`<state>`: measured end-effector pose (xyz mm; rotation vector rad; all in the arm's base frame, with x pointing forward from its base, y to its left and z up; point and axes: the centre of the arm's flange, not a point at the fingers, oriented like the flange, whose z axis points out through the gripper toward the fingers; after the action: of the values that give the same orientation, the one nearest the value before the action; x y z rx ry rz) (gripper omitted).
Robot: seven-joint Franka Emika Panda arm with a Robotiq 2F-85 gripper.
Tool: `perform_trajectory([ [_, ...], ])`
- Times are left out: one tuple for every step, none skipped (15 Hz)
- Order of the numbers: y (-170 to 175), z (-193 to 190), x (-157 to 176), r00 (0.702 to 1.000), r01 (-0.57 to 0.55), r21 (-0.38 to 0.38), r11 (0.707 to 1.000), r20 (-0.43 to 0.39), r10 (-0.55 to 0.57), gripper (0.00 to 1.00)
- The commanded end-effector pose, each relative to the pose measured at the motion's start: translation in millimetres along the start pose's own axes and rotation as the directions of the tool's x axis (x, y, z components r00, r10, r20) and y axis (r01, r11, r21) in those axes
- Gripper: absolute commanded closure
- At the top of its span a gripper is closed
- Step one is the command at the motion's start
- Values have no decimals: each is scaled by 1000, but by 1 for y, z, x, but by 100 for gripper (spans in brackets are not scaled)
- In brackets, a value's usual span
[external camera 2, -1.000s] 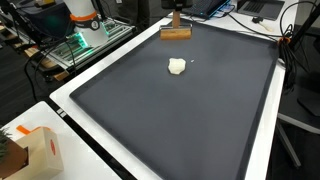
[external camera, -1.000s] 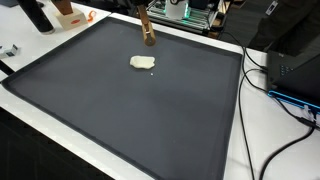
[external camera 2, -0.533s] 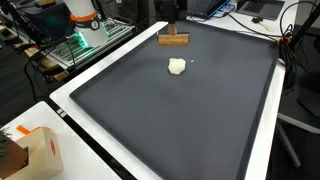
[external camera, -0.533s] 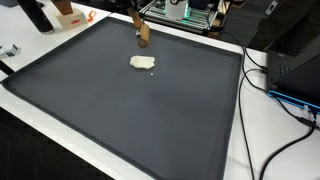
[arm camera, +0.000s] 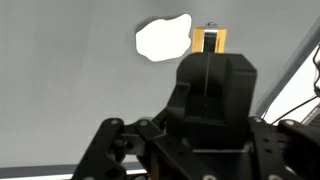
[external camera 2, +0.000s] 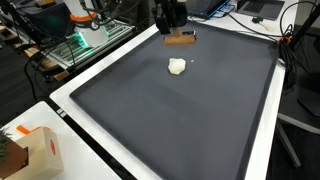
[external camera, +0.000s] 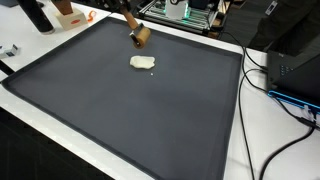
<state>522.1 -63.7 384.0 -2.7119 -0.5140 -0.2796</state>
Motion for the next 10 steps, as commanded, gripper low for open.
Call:
perform_trajectory([
  [16,0,-9,998,-8,73,997,-55,12,77],
  [19,1,-10,998,-12,85,996,-62,17,77],
  [22,2,-12,997,-14,98,995,-69,21,77],
  [24,4,-14,997,-18,110,994,-73,26,77],
  [27,5,-16,997,-20,122,992,-75,29,77],
  [29,7,-18,996,-21,134,991,-79,32,77],
  [31,9,-19,996,-23,145,989,-82,35,77],
  [33,11,-21,996,-24,158,987,-84,38,77],
  [35,12,-23,995,-28,166,986,-86,42,77],
  [37,14,-25,995,-29,176,984,-88,45,77],
])
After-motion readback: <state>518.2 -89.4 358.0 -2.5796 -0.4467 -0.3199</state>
